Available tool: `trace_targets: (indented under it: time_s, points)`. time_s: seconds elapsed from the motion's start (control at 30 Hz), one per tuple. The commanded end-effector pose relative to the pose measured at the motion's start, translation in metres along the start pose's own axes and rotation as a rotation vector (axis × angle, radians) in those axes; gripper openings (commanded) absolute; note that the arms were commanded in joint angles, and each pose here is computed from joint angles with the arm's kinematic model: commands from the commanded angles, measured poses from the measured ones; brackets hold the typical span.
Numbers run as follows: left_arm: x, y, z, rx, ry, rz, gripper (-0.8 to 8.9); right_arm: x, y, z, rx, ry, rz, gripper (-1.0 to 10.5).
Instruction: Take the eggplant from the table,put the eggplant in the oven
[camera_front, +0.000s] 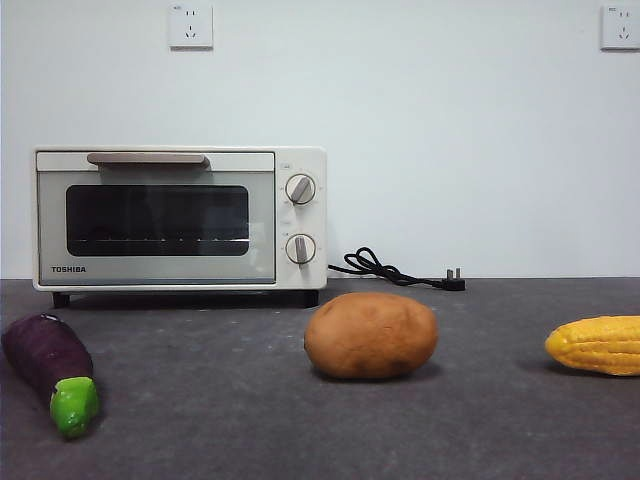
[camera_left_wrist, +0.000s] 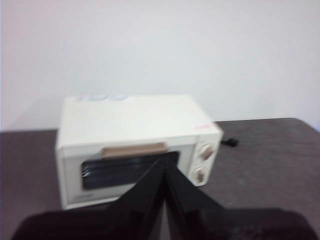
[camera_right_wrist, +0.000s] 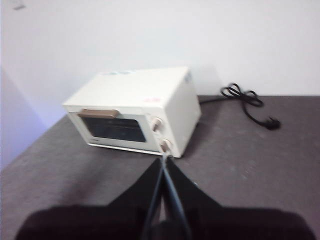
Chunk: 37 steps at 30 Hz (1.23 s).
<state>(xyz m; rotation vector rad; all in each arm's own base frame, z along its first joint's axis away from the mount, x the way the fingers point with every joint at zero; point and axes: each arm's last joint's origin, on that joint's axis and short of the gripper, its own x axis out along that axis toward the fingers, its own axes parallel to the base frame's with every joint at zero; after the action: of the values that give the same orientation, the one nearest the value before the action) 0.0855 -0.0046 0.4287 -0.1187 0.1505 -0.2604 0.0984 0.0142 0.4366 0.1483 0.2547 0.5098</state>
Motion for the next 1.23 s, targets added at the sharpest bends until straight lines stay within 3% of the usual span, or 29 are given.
trace_targets:
  time_s: [0.03,0.37,0.7,0.9,0.97,1.23]
  points:
    - [-0.004,-0.006,0.018,0.033,-0.016,-0.054,-0.05,-0.002,0.007,0.019,-0.029,-0.008,0.053,-0.1]
    - [-0.007,-0.016,0.043,0.087,0.024,-0.135,-0.05,-0.001,0.030,0.054,-0.061,0.087,0.247,-0.1]
    - [0.000,-0.015,0.040,0.097,0.071,-0.149,-0.05,0.004,0.042,0.057,-0.073,0.138,0.352,0.0]
    - [0.004,-0.014,0.040,0.094,0.081,-0.148,-0.05,0.004,0.047,0.057,-0.077,0.142,0.486,0.1]
    - [0.007,-0.014,0.040,0.092,0.087,-0.148,-0.05,0.005,0.048,0.058,-0.078,0.137,0.521,0.7]
    - [0.022,-0.010,0.040,0.082,0.123,-0.146,-0.05,0.007,0.052,0.059,-0.086,0.138,0.589,5.3]
